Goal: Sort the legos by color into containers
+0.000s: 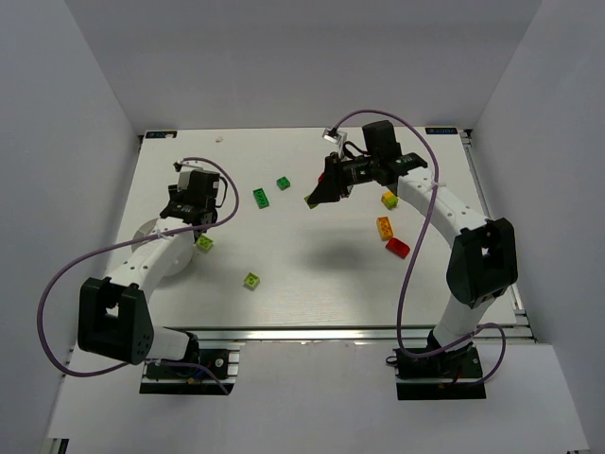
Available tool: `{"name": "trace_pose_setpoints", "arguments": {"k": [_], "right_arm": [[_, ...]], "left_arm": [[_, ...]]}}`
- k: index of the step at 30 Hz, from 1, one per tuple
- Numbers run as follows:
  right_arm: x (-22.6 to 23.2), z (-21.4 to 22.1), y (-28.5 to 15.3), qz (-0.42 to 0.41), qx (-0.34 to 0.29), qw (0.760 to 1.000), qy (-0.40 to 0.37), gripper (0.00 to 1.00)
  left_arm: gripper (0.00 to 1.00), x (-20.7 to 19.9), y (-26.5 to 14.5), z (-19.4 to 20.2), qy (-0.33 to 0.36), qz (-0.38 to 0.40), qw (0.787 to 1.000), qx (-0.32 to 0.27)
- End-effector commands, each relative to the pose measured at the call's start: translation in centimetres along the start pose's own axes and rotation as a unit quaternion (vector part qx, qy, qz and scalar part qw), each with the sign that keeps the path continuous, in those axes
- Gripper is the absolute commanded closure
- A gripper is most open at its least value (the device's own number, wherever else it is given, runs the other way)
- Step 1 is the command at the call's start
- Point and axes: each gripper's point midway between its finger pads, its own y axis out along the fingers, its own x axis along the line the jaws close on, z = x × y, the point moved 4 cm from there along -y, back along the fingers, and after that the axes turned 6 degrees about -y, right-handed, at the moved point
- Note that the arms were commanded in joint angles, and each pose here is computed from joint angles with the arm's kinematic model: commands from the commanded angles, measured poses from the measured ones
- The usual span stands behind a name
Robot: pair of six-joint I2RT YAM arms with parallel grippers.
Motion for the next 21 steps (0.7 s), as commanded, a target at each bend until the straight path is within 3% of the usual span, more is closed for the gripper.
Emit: {"name": "trace_pose_setpoints", "arguments": {"k": [1, 21], "right_arm": [[1.5, -1.2, -0.7, -0.006, -0.017, 0.999, -0.037, 1.00], [1.5, -0.9, -0.7, -0.006, -0.016, 0.999, -0.031, 1.00]], "left_arm": [[1.00, 1.1, -0.6, -0.7, -0.002, -0.013, 1.000, -0.018], [1.00, 2.8, -0.4, -0.1, 0.011, -0.041, 0.999, -0.020]]}}
